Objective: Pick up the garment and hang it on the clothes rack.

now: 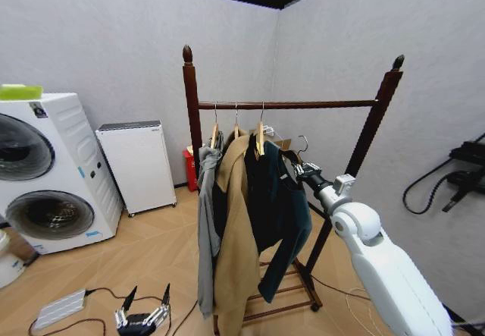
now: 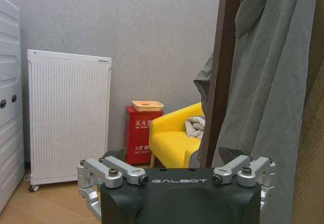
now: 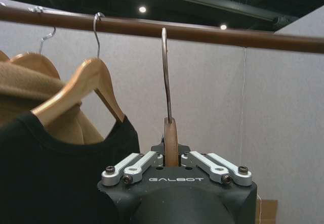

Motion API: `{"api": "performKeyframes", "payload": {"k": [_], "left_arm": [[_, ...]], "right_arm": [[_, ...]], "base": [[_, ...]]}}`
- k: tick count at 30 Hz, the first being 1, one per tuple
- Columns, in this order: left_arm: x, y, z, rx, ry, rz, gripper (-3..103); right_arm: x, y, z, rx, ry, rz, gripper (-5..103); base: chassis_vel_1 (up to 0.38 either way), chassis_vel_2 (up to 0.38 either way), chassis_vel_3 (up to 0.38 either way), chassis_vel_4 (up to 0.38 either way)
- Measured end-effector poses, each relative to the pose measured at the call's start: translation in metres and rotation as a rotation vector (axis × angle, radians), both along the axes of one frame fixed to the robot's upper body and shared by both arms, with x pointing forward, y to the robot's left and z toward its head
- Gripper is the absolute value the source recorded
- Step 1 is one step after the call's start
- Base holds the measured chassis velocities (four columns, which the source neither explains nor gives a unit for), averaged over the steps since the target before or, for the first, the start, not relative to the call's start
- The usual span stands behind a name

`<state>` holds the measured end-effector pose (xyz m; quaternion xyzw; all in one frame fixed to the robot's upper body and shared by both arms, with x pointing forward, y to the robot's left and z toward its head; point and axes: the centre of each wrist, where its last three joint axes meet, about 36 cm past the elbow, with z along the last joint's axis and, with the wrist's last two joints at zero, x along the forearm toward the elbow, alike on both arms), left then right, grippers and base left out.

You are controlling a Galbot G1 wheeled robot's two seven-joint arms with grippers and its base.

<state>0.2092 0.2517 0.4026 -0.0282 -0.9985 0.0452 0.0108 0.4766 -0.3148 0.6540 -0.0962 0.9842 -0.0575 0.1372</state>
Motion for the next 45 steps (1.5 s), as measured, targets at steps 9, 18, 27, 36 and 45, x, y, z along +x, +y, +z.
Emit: {"api": "performKeyframes", "payload": {"k": [9,18,27,36,45], "left_arm": [[0.0,0.0,0.0,0.0,0.0,0.0,100],[0.0,0.0,0.0,0.0,0.0,0.0,100],[0.0,0.0,0.0,0.0,0.0,0.0,100],[0.0,0.0,0.0,0.0,0.0,0.0,100],[0.0,0.0,0.0,0.0,0.0,0.0,100]], "right_arm": [[0.027,0.011,0.055,0.003,0.016,0.039,9],[0.062,0.03,0.118,0.01,0.065,0.061,9],[0.087,0.037,0.131,0.009,0.18,0.054,9],[0.107,0.048,0.131,0.028,0.22,0.042,9],[0.117,0.054,0.12,0.035,0.244,0.034,9]], "base": [[0.014,-0.007,-0.009,0.008],[-0.003,0.005,0.017,-0.003],[0.0,0.0,0.0,0.0],[0.0,0.0,0.0,0.0],[0.0,0.0,0.0,0.0]]}}
